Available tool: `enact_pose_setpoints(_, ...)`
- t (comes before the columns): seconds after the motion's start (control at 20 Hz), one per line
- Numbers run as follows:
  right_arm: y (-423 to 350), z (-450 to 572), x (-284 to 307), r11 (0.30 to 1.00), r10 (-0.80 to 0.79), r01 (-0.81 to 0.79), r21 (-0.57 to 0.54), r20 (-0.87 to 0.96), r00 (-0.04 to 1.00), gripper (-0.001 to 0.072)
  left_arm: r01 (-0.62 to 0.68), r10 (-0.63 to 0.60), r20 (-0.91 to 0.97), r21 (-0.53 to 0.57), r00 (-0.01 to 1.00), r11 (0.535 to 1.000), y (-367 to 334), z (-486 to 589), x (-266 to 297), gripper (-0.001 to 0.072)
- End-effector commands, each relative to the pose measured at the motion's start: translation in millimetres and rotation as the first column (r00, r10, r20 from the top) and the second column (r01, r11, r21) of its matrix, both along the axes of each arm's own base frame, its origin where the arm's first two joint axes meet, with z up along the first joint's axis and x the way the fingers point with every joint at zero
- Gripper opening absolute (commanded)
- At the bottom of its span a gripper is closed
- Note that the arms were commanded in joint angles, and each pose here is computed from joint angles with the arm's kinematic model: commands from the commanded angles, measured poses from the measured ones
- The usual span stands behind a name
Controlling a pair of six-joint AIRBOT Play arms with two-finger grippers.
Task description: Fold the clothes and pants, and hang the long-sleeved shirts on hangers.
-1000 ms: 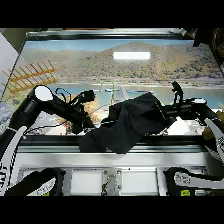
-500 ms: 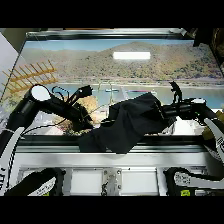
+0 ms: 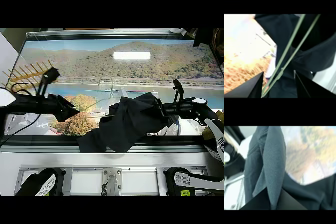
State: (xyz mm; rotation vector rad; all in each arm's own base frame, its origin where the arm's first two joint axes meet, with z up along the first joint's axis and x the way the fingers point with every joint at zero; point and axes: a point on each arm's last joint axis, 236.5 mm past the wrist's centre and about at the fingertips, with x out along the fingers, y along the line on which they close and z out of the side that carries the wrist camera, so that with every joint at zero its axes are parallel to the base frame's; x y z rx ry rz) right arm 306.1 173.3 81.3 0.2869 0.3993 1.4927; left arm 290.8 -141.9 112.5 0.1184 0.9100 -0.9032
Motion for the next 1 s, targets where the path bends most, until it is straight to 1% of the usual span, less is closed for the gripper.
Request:
enact_pose_setpoints(0.0, 0.1, 25.3, 14.1, 0.996, -0.077, 0.074, 0.049, 0.057, 0.995, 0.0007, -0.221, 0.223, 0.036, -0.047, 0.974, 0.974, 28.8, 28.2, 12.1, 0.0392)
enact_pose_setpoints(0.1, -0.3, 35.3, 18.4, 0.993, -0.117, 0.116, 0.019, 0.113, 0.987, 0.0007, -0.317, 0.318, 0.005, -0.064, 0.948, 0.946, 37.4, 35.0, 10.5, 0.0392)
enact_pose_setpoints(0.2, -1.1, 51.8, 20.6, 0.987, -0.162, 0.164, 0.001, 0.145, 0.976, 0.0006, -0.430, 0.429, -0.033, -0.067, 0.903, 0.900, 45.4, 37.4, 9.7, 0.0391)
enact_pose_setpoints(0.3, -1.3, 67.2, 18.8, 0.981, -0.189, 0.196, -0.013, 0.199, 0.962, 0.0006, -0.508, 0.500, -0.089, -0.110, 0.861, 0.854, 38.4, 32.5, 5.8, 0.0392)
enact_pose_setpoints(0.35, -1.0, 74.4, 16.8, 0.978, -0.197, 0.206, -0.017, 0.220, 0.955, 0.0006, -0.543, 0.526, -0.147, -0.132, 0.838, 0.829, 30.0, 23.9, 1.0, 0.0393)
enact_pose_setpoints(0.45, -0.1, 86.5, 11.5, 0.976, -0.205, 0.217, -0.018, 0.248, 0.947, 0.0007, -0.625, 0.565, -0.298, -0.164, 0.769, 0.763, 8.7, 1.8, -8.9, 0.0395)
enact_pose_setpoints(0.6, 0.7, 95.4, 7.1, 0.974, -0.214, 0.225, -0.018, 0.249, 0.944, 0.0006, -0.654, 0.567, -0.359, -0.199, 0.741, 0.730, -21.6, -17.1, -4.4, 0.0395)
enact_pose_setpoints(0.85, 1.3, 96.7, 4.9, 0.974, -0.213, 0.225, -0.022, 0.236, 0.948, 0.0007, -0.673, 0.532, -0.429, -0.321, 0.730, 0.666, -70.2, -3.5, 29.1, 0.0394)
enact_pose_setpoints(0.95, 1.3, 96.4, 4.9, 0.974, -0.213, 0.225, -0.023, 0.236, 0.948, 0.0006, -0.667, 0.506, -0.455, -0.333, 0.733, 0.666, -85.1, -0.4, 34.1, 0.0395)
